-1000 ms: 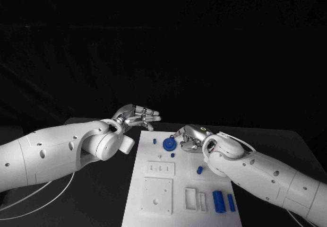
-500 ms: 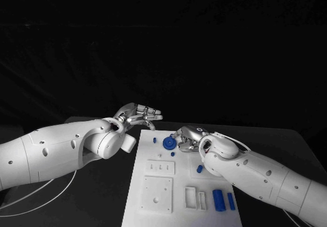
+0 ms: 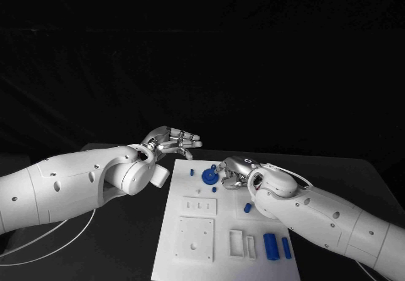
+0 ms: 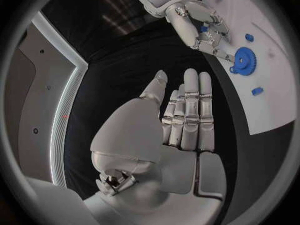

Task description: Assemble the parts on the task board

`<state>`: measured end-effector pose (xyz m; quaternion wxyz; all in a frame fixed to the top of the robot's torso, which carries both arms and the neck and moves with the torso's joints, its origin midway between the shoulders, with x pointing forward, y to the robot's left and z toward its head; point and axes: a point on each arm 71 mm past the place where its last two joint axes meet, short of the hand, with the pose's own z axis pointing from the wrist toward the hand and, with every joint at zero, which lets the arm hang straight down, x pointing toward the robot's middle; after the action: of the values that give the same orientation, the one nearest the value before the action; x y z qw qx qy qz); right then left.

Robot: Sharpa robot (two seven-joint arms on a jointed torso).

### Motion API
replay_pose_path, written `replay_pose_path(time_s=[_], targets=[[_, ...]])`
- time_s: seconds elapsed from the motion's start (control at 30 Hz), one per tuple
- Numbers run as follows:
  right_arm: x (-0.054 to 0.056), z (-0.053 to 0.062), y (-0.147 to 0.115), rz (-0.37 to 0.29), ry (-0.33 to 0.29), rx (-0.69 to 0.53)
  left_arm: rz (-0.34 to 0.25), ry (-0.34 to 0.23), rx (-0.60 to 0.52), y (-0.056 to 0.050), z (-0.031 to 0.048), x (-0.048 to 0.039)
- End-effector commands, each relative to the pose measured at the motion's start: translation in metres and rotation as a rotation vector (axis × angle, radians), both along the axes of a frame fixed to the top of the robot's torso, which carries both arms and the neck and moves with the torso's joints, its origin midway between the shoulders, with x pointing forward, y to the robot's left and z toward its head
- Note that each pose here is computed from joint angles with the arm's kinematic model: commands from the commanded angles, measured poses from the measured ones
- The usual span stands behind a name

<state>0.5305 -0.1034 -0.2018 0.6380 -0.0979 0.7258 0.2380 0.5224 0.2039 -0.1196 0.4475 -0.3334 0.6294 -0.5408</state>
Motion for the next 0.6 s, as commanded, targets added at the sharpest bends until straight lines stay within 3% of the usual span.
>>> replay_pose_path(time_s=[0.03,0.33,0.6], targets=[[-0.002,-0.003,-0.001,0.005,0.019,-0.028,-0.016,-0.006,-0.005,-0.001,0.0014,-0.0005],[-0.004,-0.002,-0.008,-0.016,-0.006,-0.015,-0.012,-0.006,-0.004,0.000,0.0013,-0.0004],[-0.005,0.012,-0.025,-0.064,-0.125,0.089,-0.007,-0.007,-0.003,0.003,0.0013,0.0000]])
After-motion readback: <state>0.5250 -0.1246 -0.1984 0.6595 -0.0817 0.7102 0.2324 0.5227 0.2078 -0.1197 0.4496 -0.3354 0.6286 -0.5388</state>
